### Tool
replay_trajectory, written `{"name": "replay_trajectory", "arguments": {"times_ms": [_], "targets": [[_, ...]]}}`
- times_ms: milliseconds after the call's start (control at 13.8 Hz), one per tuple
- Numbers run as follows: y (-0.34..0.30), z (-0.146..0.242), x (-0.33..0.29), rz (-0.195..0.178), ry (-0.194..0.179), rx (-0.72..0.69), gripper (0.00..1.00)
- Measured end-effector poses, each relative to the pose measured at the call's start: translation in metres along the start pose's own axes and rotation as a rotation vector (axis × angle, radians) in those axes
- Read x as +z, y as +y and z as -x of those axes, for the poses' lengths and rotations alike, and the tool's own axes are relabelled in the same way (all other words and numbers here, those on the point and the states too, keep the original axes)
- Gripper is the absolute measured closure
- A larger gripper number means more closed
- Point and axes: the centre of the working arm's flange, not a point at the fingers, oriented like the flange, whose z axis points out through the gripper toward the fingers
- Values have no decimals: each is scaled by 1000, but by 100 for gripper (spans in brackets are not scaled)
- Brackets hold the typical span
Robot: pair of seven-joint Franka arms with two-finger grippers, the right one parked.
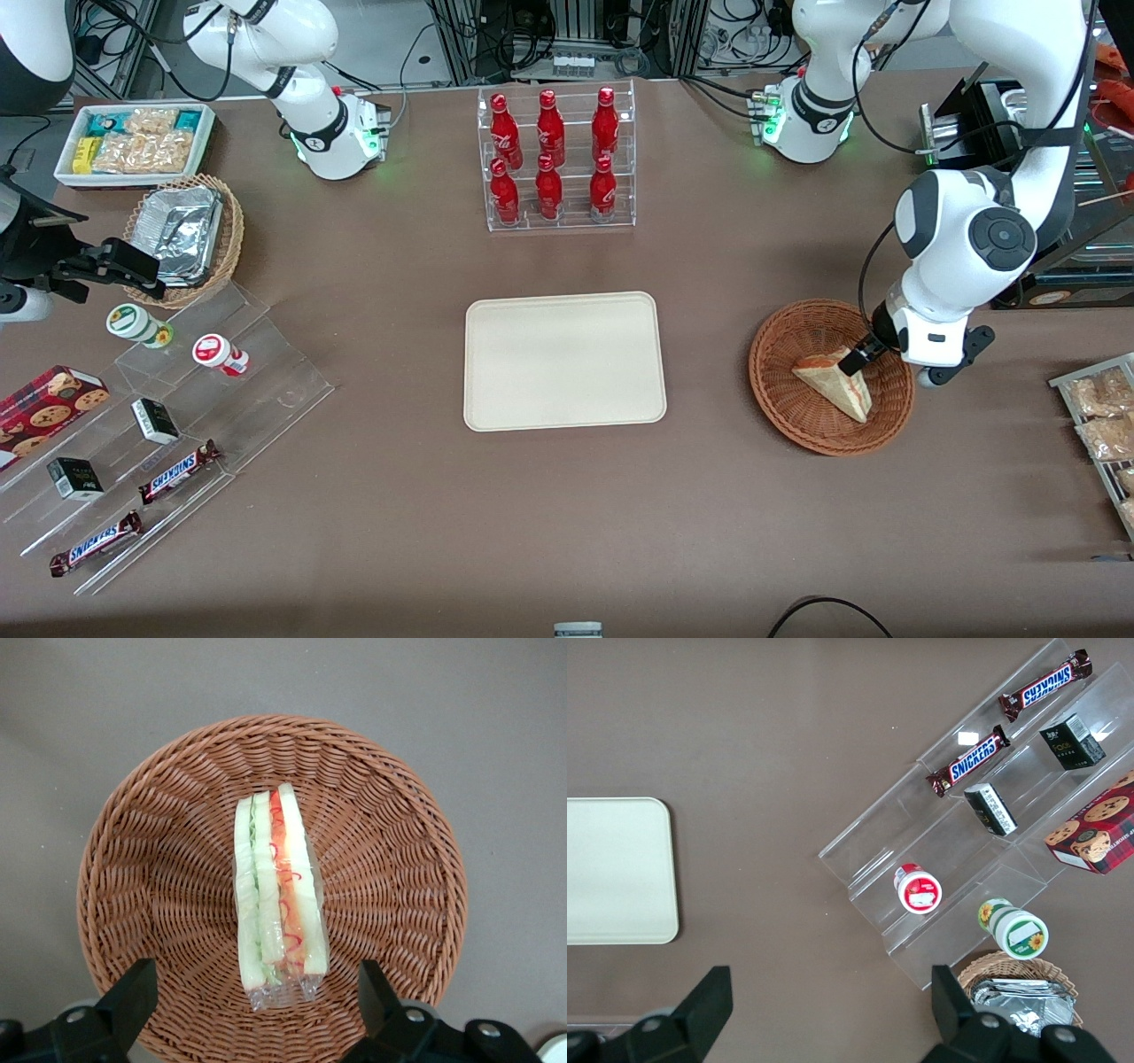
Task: Place sandwich from basket to tray
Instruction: 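Lower the open left gripper onto the wrapped sandwich in the basket, then close the left gripper on the sandwich's wrapped edge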
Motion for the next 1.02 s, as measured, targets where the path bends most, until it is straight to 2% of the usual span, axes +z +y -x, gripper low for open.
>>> {"name": "replay_trajectory", "arguments": {"times_ms": [581,871,1016], "targets": [[10,14,35,-23,-28,-7,0],[9,9,48,2,-5,-23,0],[9,9,61,2,-7,-29,0]]}}
